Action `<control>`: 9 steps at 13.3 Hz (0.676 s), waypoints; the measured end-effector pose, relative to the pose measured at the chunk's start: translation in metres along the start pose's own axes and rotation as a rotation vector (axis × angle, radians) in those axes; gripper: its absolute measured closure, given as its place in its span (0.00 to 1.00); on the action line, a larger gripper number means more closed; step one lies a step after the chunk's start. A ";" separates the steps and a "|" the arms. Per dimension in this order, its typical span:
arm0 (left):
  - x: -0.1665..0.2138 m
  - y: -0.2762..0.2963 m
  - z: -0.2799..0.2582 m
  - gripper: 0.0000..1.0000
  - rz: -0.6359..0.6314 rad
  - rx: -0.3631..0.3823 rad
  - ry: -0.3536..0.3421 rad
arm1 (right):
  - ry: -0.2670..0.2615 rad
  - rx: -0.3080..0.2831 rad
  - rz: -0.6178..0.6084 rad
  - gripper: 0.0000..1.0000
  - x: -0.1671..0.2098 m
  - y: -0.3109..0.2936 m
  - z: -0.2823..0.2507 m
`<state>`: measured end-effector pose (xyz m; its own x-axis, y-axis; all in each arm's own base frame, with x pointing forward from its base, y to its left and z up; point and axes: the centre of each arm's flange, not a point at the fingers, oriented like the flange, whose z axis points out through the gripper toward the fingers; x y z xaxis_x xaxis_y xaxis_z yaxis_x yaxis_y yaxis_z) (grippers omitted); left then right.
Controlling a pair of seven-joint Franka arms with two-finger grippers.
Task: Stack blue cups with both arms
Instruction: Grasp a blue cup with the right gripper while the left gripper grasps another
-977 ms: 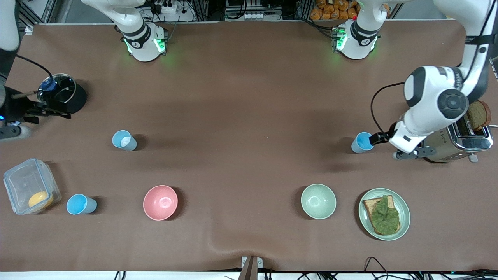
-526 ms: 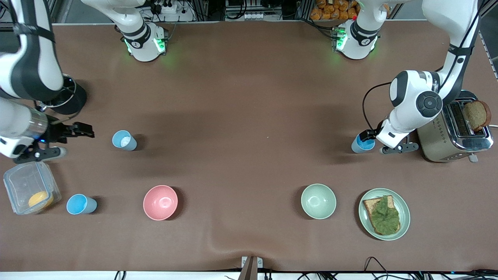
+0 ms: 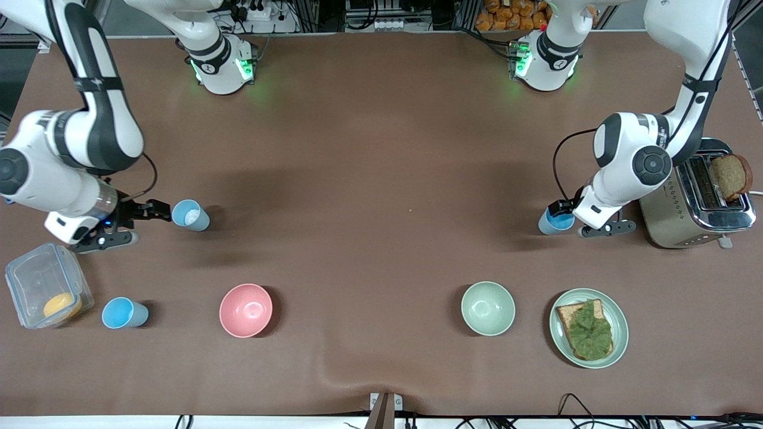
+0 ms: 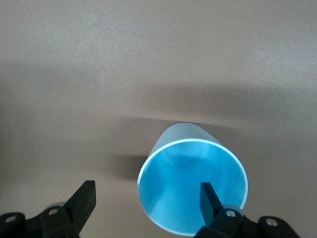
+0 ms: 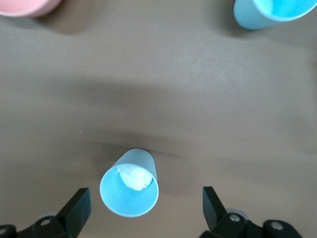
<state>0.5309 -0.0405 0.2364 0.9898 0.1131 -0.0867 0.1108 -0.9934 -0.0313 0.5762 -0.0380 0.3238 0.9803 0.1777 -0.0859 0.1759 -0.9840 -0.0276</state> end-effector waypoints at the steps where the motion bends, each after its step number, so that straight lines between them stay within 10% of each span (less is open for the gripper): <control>1: 0.002 0.000 0.002 0.15 0.001 -0.001 0.000 | -0.004 0.000 -0.004 0.00 -0.002 0.000 0.013; 8: 0.015 0.005 0.011 0.96 0.040 -0.004 -0.005 | -0.006 0.002 -0.045 0.00 -0.031 0.024 0.069; 9: 0.015 0.006 0.010 0.96 0.043 -0.005 -0.002 | -0.010 0.004 -0.047 0.00 -0.033 0.026 0.071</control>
<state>0.5460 -0.0443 0.2249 0.9934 0.0704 -0.0902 0.0687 -0.9974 -0.0224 0.5422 -0.0689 0.2555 0.9701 0.2235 -0.0943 0.2211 -0.9746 -0.0358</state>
